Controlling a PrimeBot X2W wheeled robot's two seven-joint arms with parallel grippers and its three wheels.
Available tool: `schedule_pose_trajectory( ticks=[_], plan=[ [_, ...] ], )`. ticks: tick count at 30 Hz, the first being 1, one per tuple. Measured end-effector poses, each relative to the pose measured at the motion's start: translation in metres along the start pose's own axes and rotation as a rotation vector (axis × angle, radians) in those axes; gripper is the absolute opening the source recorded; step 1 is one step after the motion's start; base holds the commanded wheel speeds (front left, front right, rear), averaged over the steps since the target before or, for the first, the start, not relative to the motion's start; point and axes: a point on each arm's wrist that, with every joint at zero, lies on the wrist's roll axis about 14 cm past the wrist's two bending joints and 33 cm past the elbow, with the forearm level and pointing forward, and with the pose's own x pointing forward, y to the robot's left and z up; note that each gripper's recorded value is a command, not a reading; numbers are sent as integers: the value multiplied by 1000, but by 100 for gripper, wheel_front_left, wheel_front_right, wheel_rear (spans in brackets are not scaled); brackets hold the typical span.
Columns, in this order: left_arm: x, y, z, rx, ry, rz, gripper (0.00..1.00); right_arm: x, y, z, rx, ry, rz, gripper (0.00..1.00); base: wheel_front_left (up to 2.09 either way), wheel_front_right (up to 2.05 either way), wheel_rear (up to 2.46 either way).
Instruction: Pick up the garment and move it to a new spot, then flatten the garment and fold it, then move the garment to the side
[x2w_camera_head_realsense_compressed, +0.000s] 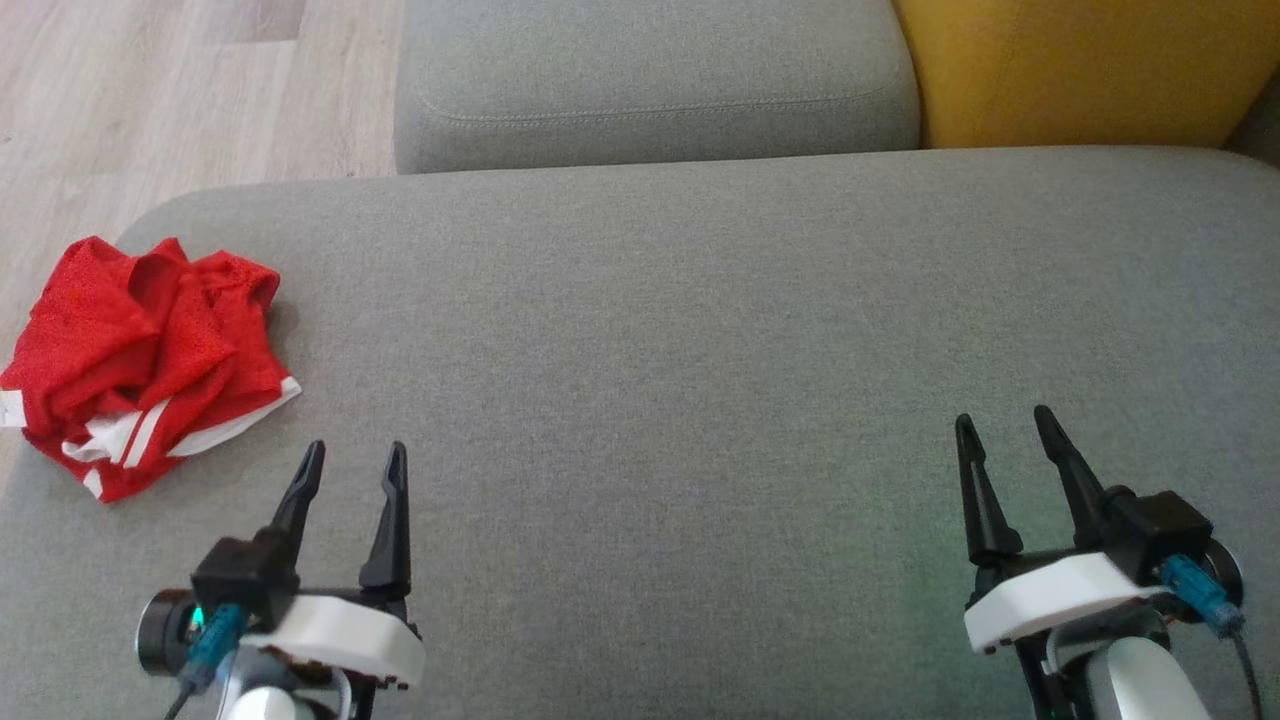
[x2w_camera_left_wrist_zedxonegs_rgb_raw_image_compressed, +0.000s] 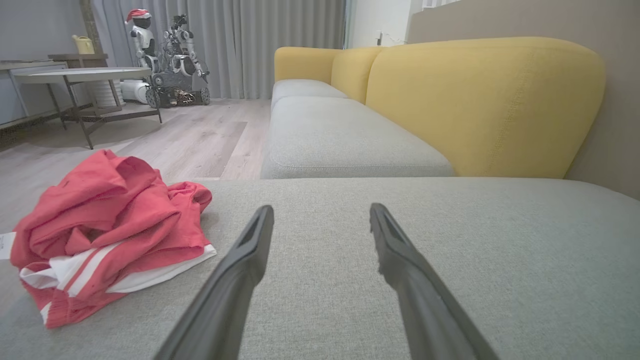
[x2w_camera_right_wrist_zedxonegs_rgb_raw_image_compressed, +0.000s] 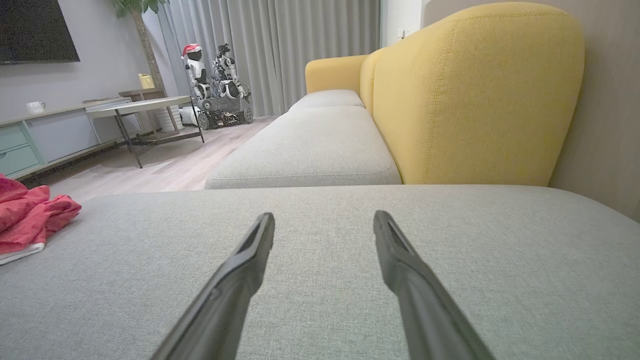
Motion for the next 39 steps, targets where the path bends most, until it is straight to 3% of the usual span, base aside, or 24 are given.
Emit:
schedule_pose_trajectory(
  ticks=[7, 39],
  plan=[
    [-2, -1, -6, 42, 8, -6, 100, 0, 0, 2, -23, -8, 2, 100, 0, 0, 0],
    [-7, 9, -21, 29, 56, 38, 100, 1, 0, 0, 21, 6, -3, 100, 0, 0, 0]
  ],
)
